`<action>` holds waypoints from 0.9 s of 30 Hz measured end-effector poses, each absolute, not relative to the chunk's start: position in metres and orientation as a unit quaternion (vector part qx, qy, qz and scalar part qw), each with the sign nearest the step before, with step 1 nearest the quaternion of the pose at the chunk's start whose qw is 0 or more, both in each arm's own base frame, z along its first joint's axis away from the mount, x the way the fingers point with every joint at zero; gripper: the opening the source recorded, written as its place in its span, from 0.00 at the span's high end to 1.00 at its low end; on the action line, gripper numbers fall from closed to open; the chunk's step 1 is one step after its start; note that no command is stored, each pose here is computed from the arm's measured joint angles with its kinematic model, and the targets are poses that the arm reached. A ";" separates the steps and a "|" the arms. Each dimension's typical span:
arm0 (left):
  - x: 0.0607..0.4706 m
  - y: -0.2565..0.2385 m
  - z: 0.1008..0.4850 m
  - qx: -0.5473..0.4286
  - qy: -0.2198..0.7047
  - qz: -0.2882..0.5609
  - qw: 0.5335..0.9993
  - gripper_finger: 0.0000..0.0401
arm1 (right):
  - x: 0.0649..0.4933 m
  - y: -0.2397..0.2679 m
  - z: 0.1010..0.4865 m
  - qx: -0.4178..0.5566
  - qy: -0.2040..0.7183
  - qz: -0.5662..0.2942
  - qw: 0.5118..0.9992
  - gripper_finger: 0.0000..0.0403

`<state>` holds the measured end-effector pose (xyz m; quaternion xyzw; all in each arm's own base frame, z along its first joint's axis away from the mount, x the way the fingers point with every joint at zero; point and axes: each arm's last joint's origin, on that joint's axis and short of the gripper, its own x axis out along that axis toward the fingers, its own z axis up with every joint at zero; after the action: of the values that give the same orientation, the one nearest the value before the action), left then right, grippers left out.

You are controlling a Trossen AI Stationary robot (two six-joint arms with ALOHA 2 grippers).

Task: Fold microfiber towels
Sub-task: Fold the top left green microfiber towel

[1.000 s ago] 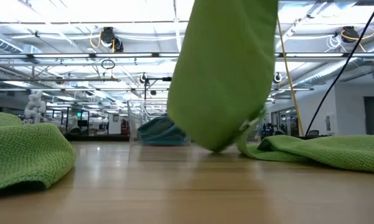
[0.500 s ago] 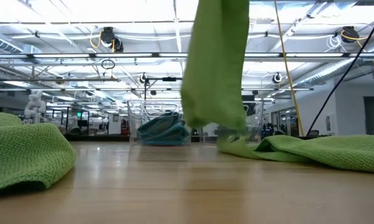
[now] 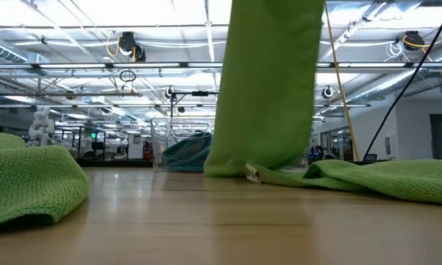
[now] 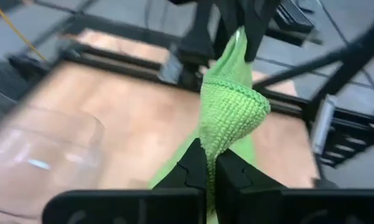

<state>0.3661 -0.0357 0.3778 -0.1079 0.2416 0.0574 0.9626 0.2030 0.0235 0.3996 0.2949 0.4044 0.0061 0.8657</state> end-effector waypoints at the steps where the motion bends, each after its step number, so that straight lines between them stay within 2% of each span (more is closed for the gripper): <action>1: 0.366 -0.043 0.371 -0.117 0.251 0.049 0.960 0.98 | 0.204 0.027 0.395 0.303 0.411 0.019 0.860 0.99; 5: 0.362 -0.076 0.346 -0.160 0.280 0.018 0.946 0.98 | 0.213 0.044 0.374 0.333 0.427 0.080 0.837 0.99; 13: 0.349 -0.139 0.310 -0.254 0.239 -0.019 0.937 0.98 | 0.232 0.078 0.329 0.435 0.404 0.199 0.780 0.99; 18: 0.336 -0.159 0.289 -0.279 0.256 -0.005 0.925 0.98 | 0.232 0.095 0.292 0.484 0.402 0.201 0.751 0.99; 23: 0.329 -0.165 0.268 -0.298 0.254 0.004 0.920 0.99 | 0.232 0.096 0.266 0.509 0.354 0.184 0.763 0.99; 27: 0.325 -0.164 0.255 -0.302 0.247 0.027 0.920 0.98 | 0.235 0.092 0.248 0.498 0.359 0.136 0.778 0.99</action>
<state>0.3253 -0.1635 0.2554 -0.3016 0.2472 0.0266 0.9205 0.2347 0.0923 0.2478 0.4981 0.3589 0.1360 0.7776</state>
